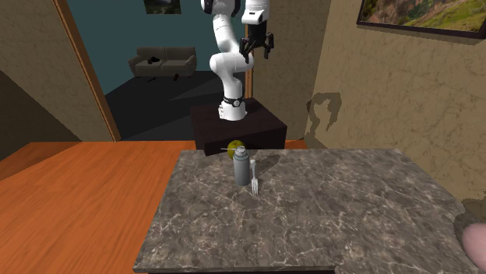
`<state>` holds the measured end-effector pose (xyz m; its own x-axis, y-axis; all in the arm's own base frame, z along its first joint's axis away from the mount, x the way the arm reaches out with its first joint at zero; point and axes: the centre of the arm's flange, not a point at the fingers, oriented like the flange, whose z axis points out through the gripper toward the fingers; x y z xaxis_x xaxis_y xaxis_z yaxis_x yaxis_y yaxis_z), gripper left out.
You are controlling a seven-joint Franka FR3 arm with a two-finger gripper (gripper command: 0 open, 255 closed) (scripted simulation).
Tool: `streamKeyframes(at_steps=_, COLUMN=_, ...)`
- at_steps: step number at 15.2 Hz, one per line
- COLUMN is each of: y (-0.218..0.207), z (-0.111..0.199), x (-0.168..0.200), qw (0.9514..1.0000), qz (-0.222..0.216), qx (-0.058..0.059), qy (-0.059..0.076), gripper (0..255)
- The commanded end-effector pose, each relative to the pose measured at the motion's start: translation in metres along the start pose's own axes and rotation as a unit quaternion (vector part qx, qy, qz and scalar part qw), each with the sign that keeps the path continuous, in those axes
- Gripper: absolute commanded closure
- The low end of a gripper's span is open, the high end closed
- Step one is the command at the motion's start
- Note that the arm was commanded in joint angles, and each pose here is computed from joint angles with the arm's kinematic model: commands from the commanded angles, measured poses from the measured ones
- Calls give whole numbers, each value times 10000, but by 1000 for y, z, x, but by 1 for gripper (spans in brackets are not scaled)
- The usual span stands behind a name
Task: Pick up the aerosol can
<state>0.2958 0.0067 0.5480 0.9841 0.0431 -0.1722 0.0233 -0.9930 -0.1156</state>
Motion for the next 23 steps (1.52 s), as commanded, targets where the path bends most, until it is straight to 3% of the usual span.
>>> streamKeyframes(at_steps=1, y=0, z=0, x=0, qw=10000, qz=0, qx=0, qy=0, gripper=0)
streamKeyframes(at_steps=23, y=162, z=152, x=184, qw=9995, qz=-176, qx=111, qy=219, gripper=0)
